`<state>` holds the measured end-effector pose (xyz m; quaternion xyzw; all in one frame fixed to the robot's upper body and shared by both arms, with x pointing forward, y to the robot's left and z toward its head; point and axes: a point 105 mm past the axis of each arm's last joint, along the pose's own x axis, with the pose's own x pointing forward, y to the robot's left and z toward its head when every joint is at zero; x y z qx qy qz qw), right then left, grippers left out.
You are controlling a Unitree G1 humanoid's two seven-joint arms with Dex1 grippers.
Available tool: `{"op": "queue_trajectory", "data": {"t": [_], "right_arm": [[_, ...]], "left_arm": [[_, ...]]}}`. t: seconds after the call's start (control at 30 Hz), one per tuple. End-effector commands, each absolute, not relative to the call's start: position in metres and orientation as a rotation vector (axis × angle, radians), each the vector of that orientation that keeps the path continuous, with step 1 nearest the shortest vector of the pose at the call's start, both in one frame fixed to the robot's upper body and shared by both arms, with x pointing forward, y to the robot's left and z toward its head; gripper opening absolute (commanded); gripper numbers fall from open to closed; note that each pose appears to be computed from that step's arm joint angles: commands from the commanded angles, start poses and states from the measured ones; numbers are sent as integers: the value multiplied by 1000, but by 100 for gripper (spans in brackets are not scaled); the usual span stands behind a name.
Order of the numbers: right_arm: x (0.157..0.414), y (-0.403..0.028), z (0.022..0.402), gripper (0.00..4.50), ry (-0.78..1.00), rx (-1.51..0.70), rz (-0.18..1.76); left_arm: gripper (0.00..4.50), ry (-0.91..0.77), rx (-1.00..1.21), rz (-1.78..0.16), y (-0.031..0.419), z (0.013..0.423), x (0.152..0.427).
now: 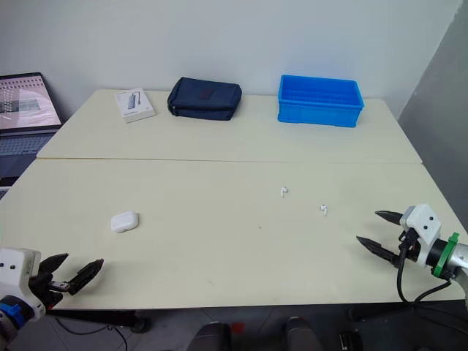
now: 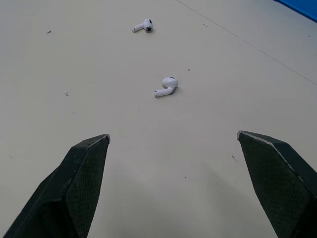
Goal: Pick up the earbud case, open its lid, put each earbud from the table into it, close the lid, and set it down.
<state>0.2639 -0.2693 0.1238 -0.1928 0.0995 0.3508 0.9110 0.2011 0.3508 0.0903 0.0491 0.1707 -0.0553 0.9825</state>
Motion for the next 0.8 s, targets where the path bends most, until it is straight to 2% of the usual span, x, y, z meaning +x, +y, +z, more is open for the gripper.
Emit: {"op": "queue_trajectory", "data": {"t": [0.03, 0.37, 0.8], "right_arm": [[266, -271, 137, 433, 155, -424, 715], [266, -266, 138, 433, 133, -413, 741], [264, -256, 137, 433, 120, -409, 776]], "left_arm": [[450, 285, 114, -129, 350, 107, 203], [450, 254, 67, -237, 343, 113, 199], [450, 230, 66, -223, 353, 113, 202]]}}
